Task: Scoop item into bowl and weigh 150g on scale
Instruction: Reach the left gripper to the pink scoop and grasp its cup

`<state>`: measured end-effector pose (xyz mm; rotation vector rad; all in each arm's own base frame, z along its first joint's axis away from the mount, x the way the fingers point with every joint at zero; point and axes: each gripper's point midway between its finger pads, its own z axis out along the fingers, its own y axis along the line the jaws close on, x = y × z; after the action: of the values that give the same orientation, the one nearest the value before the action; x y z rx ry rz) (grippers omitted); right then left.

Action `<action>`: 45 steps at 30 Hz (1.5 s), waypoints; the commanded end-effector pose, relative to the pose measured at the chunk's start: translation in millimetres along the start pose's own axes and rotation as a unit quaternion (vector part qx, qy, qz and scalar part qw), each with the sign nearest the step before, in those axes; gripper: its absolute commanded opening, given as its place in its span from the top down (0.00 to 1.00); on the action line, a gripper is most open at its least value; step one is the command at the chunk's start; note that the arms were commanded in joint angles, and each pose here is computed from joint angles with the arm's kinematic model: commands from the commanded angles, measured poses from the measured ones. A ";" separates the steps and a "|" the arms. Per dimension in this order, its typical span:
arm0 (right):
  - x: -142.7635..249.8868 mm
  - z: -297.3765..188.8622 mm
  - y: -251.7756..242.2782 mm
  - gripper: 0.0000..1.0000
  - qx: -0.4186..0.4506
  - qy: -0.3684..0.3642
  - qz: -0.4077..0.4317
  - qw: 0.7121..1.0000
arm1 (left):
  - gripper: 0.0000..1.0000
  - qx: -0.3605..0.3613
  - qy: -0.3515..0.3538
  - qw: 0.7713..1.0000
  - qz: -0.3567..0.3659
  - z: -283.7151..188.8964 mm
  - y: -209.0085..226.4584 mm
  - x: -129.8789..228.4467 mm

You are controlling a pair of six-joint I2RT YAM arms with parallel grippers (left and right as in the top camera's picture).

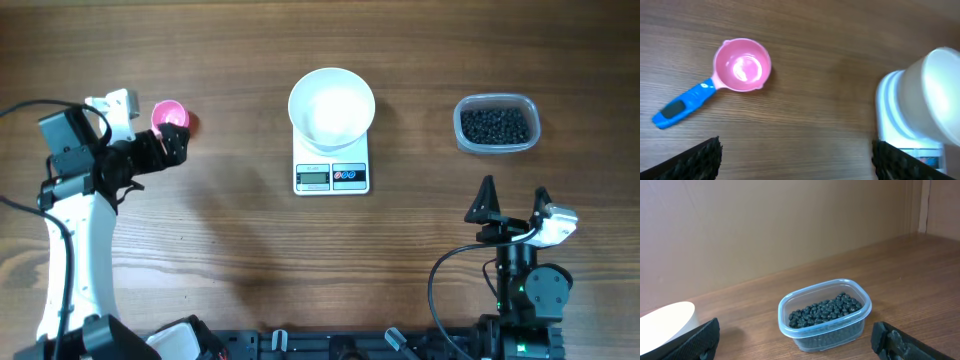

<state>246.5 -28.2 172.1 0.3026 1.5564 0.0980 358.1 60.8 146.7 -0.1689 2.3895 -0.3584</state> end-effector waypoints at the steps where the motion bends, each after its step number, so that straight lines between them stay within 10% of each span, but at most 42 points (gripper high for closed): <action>1: -1.0 0.1 -2.0 0.00 0.006 -0.003 -0.009 1.000 | 0.00 -0.111 -0.005 0.993 0.037 8.5 47.1 -11.9; 18: -1.0 0.1 -2.0 0.00 0.006 -0.003 -0.009 1.000 | 0.06 -0.198 0.073 0.972 0.099 93.1 132.5 28.9; 45: -1.0 0.1 -2.0 0.00 0.006 -0.003 -0.009 1.000 | 0.12 -0.027 -0.084 0.991 0.105 94.7 70.8 -62.4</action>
<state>246.5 -28.1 172.0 0.3023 1.5569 0.0982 456.6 120.0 83.4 0.0537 2.3130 -0.0359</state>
